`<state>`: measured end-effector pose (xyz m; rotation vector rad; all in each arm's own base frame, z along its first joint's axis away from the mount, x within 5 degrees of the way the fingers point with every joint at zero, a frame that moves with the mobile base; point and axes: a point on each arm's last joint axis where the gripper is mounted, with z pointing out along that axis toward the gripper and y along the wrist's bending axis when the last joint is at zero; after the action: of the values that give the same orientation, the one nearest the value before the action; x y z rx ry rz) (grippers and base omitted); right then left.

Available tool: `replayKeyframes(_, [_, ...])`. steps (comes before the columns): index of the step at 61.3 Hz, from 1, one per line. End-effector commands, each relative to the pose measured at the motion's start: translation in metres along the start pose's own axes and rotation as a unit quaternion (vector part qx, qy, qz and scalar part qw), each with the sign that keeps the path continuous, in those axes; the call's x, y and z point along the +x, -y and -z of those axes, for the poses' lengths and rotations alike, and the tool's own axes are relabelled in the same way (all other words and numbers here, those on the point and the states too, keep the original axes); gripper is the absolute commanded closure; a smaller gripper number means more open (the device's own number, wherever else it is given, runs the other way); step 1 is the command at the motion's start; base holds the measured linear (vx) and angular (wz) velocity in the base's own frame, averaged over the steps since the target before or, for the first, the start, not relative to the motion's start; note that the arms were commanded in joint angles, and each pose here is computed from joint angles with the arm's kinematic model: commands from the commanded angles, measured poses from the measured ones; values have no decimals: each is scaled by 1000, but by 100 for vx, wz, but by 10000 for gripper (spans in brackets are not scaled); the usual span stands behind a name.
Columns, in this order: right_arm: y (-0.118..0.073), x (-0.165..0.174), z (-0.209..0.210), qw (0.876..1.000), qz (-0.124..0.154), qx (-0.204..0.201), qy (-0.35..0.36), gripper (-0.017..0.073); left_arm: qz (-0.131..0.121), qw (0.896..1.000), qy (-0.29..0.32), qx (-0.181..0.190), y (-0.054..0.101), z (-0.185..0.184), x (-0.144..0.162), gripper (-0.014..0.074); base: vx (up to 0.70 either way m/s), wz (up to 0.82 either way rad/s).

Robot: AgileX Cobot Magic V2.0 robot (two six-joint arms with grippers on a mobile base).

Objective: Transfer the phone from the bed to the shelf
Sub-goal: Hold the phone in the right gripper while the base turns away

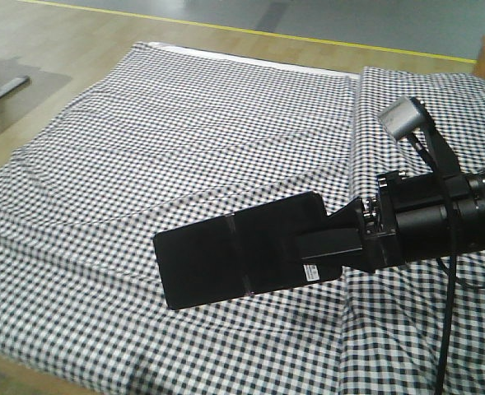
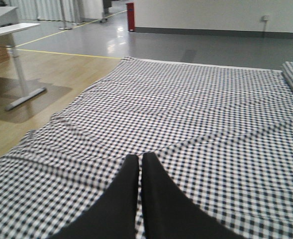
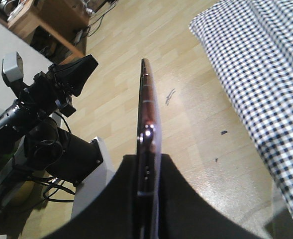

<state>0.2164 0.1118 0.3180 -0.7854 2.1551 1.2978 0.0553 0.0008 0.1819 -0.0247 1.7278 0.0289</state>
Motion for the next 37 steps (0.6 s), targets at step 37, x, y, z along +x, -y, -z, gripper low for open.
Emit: replayKeyframes(37, [-21,-9,8,998,12,-52,29,561,5,999,38,-5,-1,0,-6,593,-10,39])
